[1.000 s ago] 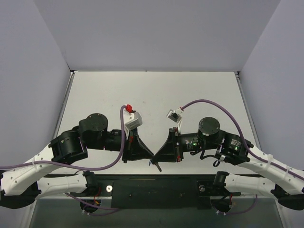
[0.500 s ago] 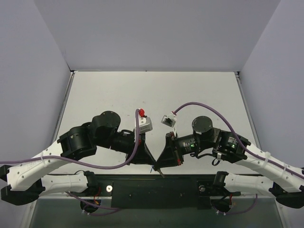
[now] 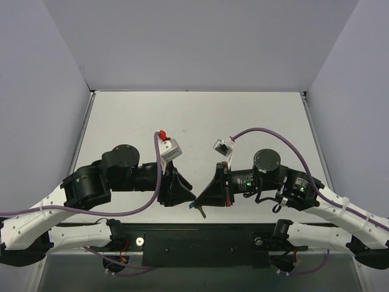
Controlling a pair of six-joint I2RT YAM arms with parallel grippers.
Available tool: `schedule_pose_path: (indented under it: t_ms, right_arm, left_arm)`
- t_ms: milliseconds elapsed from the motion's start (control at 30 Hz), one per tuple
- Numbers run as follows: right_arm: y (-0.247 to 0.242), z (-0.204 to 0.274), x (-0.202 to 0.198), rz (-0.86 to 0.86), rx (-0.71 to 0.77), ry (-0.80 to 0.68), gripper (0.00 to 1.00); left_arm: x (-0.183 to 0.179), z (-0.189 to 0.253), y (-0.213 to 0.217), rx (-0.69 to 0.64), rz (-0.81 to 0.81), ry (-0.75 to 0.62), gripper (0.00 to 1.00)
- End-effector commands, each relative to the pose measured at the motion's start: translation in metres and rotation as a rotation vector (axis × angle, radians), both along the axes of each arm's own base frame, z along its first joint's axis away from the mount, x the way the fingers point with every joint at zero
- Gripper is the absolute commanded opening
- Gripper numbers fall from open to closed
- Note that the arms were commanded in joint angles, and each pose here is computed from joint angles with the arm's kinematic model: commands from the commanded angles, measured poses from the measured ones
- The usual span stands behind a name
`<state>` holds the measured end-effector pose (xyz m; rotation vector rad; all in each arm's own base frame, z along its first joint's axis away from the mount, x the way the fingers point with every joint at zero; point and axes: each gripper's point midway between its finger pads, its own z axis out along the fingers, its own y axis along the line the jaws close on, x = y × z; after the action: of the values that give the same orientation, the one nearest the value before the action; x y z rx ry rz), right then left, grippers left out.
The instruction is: Remove the keys from the keyring
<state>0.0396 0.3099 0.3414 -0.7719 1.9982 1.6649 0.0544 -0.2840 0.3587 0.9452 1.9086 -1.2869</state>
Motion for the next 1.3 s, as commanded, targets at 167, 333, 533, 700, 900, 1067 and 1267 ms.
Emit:
schedule_pose_path:
  t_ms: [167, 333, 533, 700, 900, 1067, 1267]
  right_arm:
    - [0.004, 0.025, 0.020, -0.103, 0.136, -0.068, 0.00]
    - [0.002, 0.031, 0.024, -0.135, 0.169, -0.072, 0.00]
    - [-0.001, 0.046, 0.028, -0.178, 0.268, -0.084, 0.00]
    - [-0.001, 0.053, 0.029, -0.190, 0.310, -0.078, 0.00]
    - [-0.002, 0.059, 0.030, -0.199, 0.329, -0.081, 0.00]
    - [-0.002, 0.062, 0.030, -0.197, 0.336, -0.082, 0.00]
    - [-0.002, 0.063, 0.030, -0.200, 0.340, -0.084, 0.00]
  left_arm:
    - [0.016, 0.066, 0.007, -0.357, 0.163, -0.018, 0.60]
    - [0.018, 0.067, 0.012, -0.426, 0.199, 0.020, 0.62]
    - [0.016, 0.074, 0.025, -0.580, 0.235, 0.094, 0.61]
    - [0.017, 0.071, 0.025, -0.612, 0.244, 0.123, 0.56]
    - [0.017, 0.069, 0.018, -0.614, 0.229, 0.140, 0.51]
    - [0.016, 0.062, 0.012, -0.602, 0.216, 0.159, 0.44]
    - [0.015, 0.068, 0.010, -0.628, 0.203, 0.157, 0.39]
